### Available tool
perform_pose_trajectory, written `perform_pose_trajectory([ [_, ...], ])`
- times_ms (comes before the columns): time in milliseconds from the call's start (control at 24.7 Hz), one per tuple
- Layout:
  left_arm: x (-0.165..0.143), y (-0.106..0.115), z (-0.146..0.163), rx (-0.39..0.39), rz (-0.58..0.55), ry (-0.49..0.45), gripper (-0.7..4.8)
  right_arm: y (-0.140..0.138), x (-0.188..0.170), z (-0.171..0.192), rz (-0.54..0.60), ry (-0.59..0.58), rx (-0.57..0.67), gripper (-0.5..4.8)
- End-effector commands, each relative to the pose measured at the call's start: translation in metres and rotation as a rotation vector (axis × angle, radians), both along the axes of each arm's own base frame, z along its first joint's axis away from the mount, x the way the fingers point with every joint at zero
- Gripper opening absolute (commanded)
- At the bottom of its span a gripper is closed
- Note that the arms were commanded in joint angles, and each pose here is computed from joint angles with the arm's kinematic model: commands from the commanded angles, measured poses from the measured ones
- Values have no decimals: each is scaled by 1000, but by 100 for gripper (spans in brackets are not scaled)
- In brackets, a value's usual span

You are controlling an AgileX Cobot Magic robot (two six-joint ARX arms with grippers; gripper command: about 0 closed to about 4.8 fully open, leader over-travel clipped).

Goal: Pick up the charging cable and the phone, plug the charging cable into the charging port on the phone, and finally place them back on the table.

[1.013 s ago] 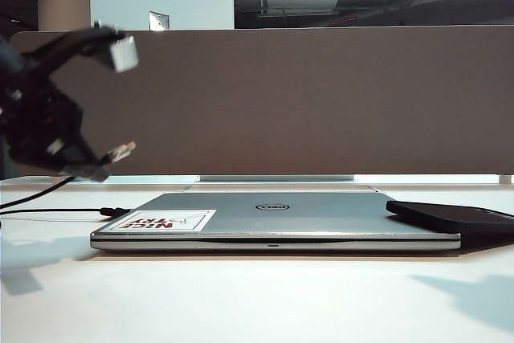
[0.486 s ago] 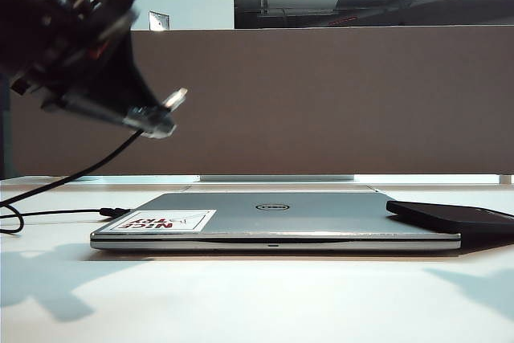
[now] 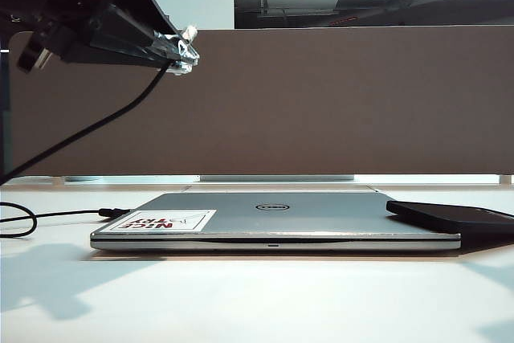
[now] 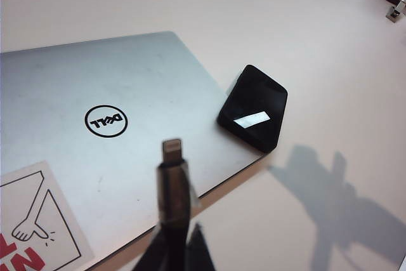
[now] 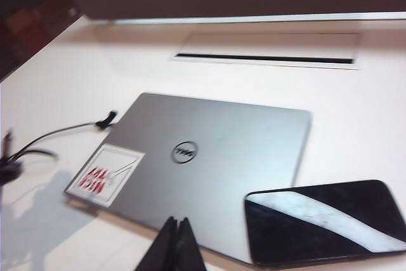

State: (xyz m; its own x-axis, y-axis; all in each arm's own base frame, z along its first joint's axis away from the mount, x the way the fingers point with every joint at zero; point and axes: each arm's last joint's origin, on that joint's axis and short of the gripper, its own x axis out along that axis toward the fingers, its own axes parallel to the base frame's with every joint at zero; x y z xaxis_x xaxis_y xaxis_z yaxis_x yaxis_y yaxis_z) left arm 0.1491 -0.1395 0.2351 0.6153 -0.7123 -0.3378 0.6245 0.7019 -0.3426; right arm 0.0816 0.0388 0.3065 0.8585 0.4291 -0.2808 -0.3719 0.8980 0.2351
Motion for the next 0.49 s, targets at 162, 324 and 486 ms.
perform_pose_trajectory([
  [162,0,0,2,20,-19,-48,-6,-5,5,-3,-2,33,78,-6],
  [324,0,0,2,33,-25,-61,-6,-8,11,-16,-20,84,155,-6],
  [486,0,0,-1,50,-27,-46,-6,-12,19,-30,-46,105,228,-6],
])
